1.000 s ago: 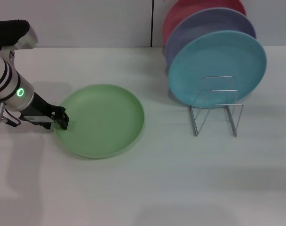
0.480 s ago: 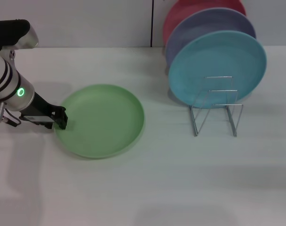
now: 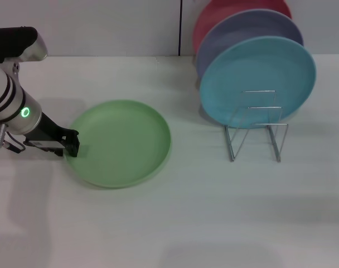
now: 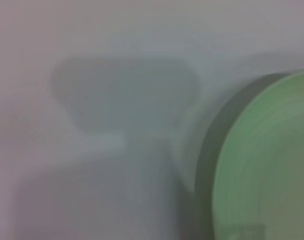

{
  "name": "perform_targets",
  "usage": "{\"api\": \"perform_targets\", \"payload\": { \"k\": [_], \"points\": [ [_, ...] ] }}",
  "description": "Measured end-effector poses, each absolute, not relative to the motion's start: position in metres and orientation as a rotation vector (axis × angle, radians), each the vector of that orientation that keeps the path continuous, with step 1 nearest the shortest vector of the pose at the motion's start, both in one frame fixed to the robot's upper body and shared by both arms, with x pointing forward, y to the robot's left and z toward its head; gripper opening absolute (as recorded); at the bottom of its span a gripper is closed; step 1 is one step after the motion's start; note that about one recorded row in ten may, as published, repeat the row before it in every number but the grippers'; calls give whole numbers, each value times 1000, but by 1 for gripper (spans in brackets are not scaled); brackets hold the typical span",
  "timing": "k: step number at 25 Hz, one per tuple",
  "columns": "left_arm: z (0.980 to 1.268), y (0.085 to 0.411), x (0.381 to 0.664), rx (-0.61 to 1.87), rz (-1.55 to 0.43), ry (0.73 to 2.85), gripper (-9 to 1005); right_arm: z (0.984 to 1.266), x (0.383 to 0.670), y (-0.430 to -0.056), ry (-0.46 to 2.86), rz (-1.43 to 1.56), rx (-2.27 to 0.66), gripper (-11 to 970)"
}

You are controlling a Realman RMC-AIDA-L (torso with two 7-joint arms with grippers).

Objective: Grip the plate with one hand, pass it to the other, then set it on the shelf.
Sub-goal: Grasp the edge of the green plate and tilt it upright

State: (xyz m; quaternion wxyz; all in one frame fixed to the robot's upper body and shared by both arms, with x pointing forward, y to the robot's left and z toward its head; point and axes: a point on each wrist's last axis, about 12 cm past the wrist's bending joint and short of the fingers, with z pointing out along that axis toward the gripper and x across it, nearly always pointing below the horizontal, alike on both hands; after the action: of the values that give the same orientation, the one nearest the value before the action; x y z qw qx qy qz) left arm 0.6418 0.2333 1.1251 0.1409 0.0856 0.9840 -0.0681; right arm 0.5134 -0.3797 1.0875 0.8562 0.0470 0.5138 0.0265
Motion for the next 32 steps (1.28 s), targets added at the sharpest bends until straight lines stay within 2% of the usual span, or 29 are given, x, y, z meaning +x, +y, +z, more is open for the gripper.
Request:
{"api": "perform_targets", "payload": {
  "k": [13,16,21,32],
  "points": [
    [1127,232,643,271,-176,2840,239,1087,513,-380,1080,56,99,720],
    [1127,232,643,277,-176,2839,131,1088,513,-380,1080,56,99,720],
    [1126,234,642,286,-177,2836,89,1088,514,-379,1079,57,98,720],
    [1127,242,641,347,-225,2812,79,1088,519,-378,1090,63,96,720]
  ]
}}
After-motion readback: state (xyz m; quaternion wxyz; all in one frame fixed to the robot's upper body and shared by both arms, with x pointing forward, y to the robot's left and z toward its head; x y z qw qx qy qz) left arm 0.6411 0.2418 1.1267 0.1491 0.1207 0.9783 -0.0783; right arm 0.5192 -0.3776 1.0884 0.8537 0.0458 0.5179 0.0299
